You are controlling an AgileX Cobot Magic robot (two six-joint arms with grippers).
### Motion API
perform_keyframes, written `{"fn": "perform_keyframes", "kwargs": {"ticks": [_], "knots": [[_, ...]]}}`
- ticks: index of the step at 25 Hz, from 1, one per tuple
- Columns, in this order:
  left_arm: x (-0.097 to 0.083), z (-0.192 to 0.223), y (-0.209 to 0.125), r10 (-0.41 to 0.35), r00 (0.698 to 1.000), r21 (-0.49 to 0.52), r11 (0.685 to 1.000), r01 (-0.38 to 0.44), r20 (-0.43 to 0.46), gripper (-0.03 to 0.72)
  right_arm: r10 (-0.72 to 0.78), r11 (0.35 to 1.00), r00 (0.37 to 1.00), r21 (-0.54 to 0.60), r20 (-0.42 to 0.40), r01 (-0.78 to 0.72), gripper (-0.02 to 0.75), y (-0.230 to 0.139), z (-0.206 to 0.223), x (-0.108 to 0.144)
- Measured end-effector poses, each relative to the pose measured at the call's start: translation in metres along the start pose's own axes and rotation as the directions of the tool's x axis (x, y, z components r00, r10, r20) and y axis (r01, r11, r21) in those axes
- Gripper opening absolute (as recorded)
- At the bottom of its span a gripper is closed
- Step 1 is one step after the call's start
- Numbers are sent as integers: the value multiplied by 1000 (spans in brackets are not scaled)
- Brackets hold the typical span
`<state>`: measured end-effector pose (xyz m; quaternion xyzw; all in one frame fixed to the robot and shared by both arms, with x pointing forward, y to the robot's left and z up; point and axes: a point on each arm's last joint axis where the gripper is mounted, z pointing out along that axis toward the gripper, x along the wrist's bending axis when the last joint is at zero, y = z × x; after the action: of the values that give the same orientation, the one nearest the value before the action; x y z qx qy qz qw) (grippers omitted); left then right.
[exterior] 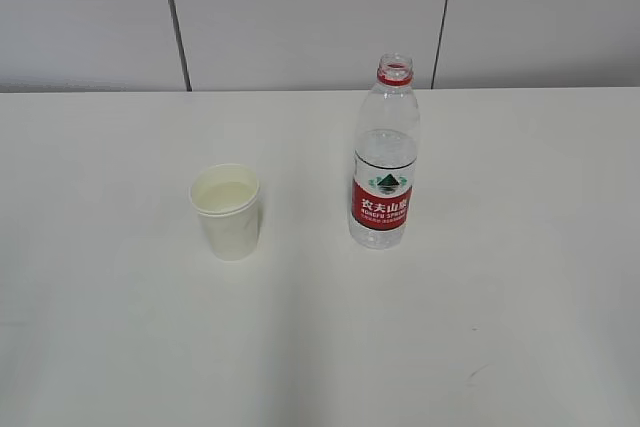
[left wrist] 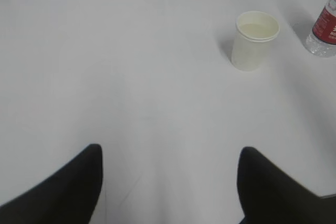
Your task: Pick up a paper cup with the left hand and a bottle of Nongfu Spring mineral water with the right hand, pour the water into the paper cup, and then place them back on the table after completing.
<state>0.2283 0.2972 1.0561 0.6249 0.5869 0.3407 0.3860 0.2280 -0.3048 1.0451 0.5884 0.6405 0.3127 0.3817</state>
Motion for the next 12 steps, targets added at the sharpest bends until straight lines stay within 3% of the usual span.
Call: {"fn": "perform_keyframes", "kwargs": {"ticks": [12], "knots": [[0, 0, 0, 0, 1000, 0, 1000, 0, 0, 490, 0, 1000, 1000, 0, 0, 0, 587, 0, 0, 0]]}}
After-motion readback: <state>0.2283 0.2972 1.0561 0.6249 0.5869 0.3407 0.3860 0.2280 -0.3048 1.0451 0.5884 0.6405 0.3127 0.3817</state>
